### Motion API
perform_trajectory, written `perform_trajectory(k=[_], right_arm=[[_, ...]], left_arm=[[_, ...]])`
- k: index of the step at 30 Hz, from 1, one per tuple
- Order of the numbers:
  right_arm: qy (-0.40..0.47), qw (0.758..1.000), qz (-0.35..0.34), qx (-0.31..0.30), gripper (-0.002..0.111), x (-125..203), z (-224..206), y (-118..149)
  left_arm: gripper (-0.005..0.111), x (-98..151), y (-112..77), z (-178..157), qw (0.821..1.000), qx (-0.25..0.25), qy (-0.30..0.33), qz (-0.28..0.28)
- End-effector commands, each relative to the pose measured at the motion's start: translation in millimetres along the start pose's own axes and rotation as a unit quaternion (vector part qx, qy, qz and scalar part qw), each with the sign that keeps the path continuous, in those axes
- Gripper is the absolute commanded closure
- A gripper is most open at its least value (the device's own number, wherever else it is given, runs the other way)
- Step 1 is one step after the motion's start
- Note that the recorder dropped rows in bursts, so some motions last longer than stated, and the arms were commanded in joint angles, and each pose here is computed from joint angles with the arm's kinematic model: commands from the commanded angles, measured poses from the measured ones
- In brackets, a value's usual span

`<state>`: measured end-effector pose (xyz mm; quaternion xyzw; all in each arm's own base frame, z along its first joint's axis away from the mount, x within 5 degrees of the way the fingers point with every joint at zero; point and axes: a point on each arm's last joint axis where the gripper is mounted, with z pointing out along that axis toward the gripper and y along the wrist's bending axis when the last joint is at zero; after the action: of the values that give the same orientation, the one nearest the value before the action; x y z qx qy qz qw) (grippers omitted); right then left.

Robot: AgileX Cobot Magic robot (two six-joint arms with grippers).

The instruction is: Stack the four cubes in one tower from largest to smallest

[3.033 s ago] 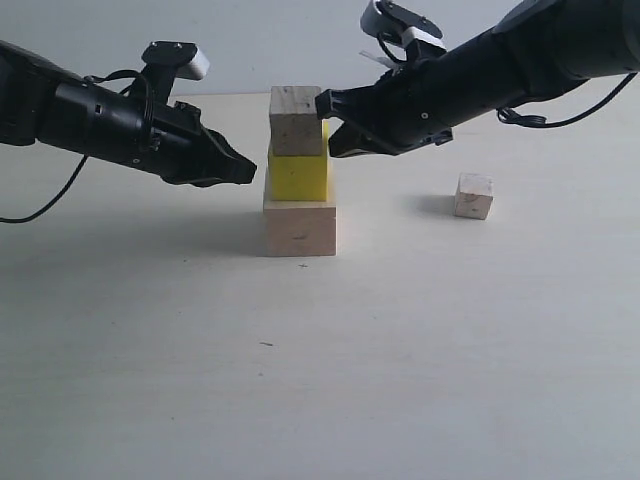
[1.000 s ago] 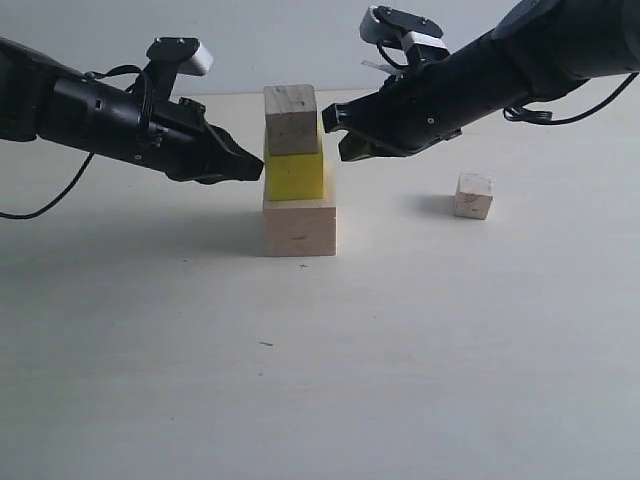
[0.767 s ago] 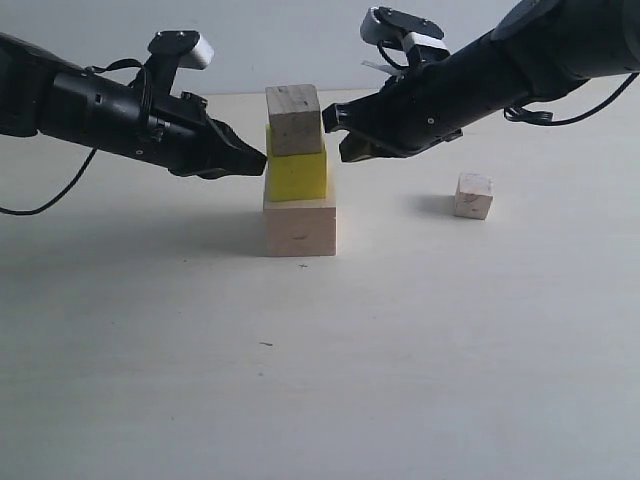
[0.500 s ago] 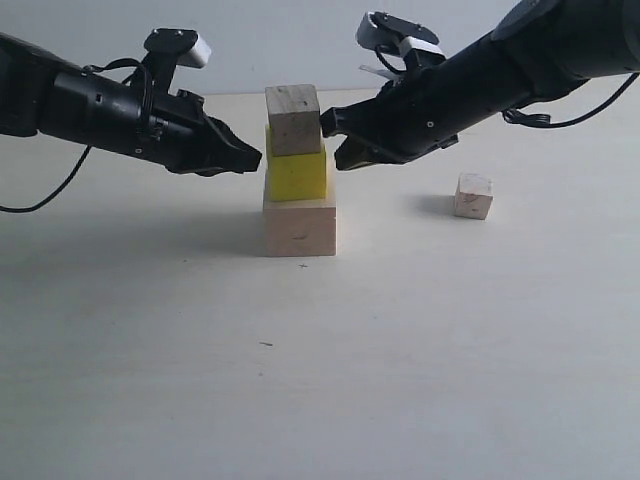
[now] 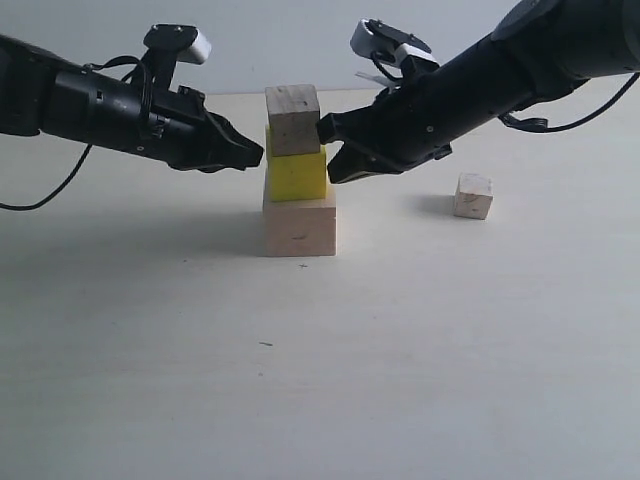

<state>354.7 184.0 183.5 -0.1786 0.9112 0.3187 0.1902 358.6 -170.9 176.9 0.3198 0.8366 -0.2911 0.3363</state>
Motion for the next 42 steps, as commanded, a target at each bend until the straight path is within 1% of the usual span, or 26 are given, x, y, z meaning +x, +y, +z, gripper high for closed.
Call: perform_trajectory(k=[1,5,11,34,38,42], right_arm=[[0.001,1.0,0.001,-0.006,0.108,-1.4,-2.6,1.5],[0.006,1.0,0.001,-0.01,0.108,-0.5,-2.6,2.3],[0.007,1.0,0.0,-0.01,0.108,-0.4,-2.6,2.3],[0.016,1.0,-0.001,-0.017,0.108,1.2,-2.7,3.6],[0.021,1.0,-0.007,-0.008,0.108,2.1,-2.6,1.8],[0.033,0.999,-0.003,0.025,0.108,4.3,-2.9,-4.1]], left_arm=[[0.107,5.0,4.1,7.2,1.0,0.011,0.002,-0.015],[0.107,8.7,5.6,11.8,1.0,0.017,0.003,-0.021],[0.107,7.1,5.4,11.3,1.0,0.017,-0.004,-0.014],[0.107,7.0,3.4,11.2,0.999,0.028,-0.004,-0.016],[0.107,7.0,3.8,11.3,0.999,0.025,-0.004,-0.018],[0.107,7.6,5.5,11.3,1.0,0.016,-0.001,-0.02]])
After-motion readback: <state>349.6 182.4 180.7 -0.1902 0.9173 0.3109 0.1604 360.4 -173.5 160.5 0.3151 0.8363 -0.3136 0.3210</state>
